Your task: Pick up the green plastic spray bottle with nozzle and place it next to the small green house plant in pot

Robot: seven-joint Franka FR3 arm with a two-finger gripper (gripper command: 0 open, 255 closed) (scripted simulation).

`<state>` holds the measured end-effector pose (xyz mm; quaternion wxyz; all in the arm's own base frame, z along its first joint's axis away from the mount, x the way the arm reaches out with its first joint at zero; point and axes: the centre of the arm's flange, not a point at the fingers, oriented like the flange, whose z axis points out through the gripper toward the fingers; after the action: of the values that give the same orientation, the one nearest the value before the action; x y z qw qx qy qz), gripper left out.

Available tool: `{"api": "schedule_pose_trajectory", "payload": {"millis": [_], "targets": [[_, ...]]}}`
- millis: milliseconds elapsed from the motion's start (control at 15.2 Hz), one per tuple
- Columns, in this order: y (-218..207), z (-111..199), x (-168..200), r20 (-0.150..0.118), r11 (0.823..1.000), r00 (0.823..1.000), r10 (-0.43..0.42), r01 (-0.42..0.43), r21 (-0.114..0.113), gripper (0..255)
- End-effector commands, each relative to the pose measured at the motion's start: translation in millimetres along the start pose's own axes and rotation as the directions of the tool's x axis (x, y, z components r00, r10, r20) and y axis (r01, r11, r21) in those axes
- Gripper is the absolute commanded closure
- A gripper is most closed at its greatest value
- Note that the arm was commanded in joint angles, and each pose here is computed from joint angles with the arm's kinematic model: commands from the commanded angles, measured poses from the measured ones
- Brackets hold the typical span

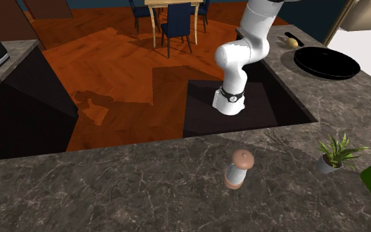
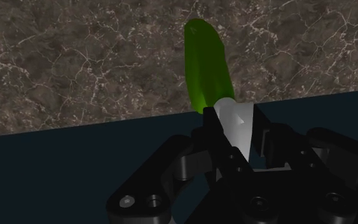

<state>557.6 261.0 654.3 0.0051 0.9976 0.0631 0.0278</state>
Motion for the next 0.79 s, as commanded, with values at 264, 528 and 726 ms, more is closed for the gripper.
{"api": "schedule_pose_trajectory", "payload": {"millis": [264, 528, 726], "targets": [[-56, 8, 8, 0.000, 1.000, 1.000, 0.001, -0.001, 0.000, 255], [-56, 29, 7, 0.000, 1.000, 1.000, 0.001, -0.001, 0.000, 255], [-56, 45, 6, 0.000, 1.000, 1.000, 0.001, -0.001, 0.000, 255]]}}
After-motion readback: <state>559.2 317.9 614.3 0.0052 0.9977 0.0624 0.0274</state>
